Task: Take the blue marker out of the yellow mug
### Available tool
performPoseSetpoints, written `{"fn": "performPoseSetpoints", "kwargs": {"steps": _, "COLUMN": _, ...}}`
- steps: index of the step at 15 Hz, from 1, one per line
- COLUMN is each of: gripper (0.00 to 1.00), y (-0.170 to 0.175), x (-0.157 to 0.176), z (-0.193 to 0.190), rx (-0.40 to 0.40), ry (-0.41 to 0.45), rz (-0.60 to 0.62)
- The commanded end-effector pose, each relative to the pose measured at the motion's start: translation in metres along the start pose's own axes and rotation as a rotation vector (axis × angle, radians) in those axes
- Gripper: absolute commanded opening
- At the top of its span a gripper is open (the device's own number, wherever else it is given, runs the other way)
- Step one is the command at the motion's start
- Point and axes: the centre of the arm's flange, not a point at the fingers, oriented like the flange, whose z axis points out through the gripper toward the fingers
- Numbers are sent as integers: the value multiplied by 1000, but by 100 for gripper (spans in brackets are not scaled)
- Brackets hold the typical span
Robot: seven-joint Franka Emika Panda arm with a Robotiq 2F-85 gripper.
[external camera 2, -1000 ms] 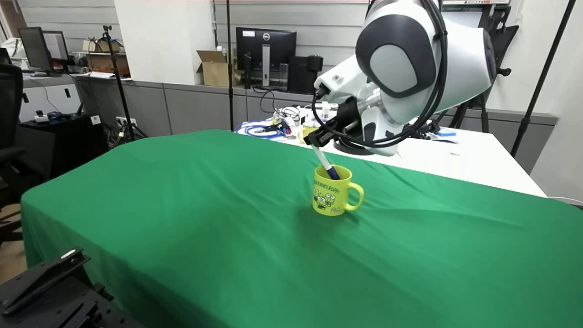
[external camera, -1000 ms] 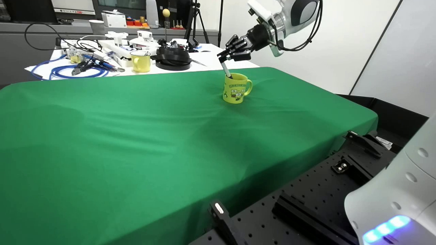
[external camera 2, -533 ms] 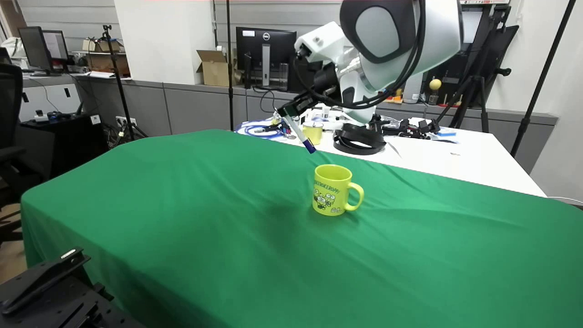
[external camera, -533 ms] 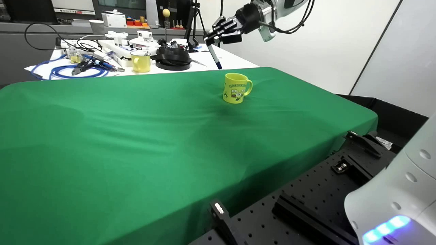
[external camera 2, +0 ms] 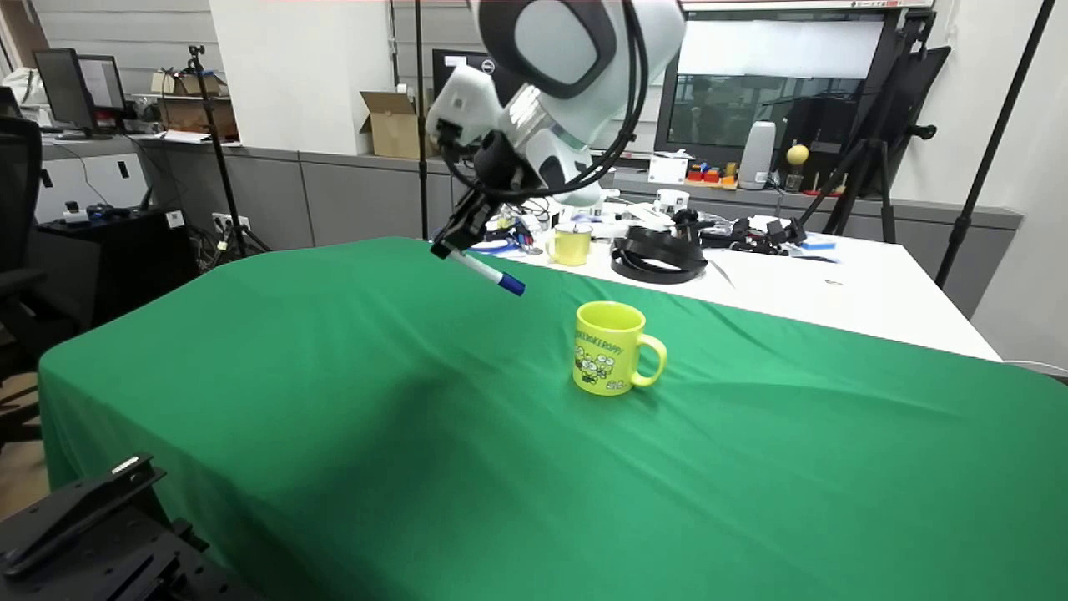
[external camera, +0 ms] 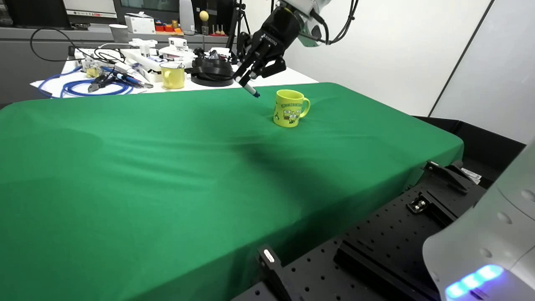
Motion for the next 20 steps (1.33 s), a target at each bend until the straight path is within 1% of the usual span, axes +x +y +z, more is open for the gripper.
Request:
{"fn": "performPoseSetpoints", "kwargs": {"steps": 1, "gripper": 5, "y": 30, "x": -34, "z": 47, "rx": -56, "ry": 115, "rz": -162}}
{"fn": "performPoseSetpoints", "kwargs": {"steps": 3, "gripper": 5, "y": 42, "x": -44, "z": 75, "rx": -93, "ry": 186, "rz": -259}}
{"fn": "performPoseSetpoints", "kwargs": {"steps": 5, "gripper": 5, "y": 53, "x": -53, "z": 98, "rx": -108, "ry": 267, "rz": -354}}
{"fn": "performPoseSetpoints", "kwargs": {"steps": 7, "gripper": 5, "y": 61, "x": -62, "z": 113, "rx": -108, "ry": 351, "rz": -447}}
{"fn": "performPoseSetpoints", "kwargs": {"steps": 9, "gripper": 5, "y": 66, "x": -68, "z": 125, "rx": -105, "ry": 403, "rz": -495}}
{"fn": "performPoseSetpoints", "kwargs": {"steps": 11, "gripper": 5, "y": 69, "x": -71, "z": 134, "rx": -108, "ry": 432, "rz": -515}}
{"fn": "performPoseSetpoints", "kwargs": {"steps": 13, "gripper": 5, "y": 73, "x": -72, "z": 141, "rx": -115, "ry": 442, "rz": -520}}
{"fn": "performPoseSetpoints", "kwargs": {"steps": 20, "gripper": 5, "y": 85, "x": -68, "z": 153, "rx": -140, "ry": 437, "rz": -514}}
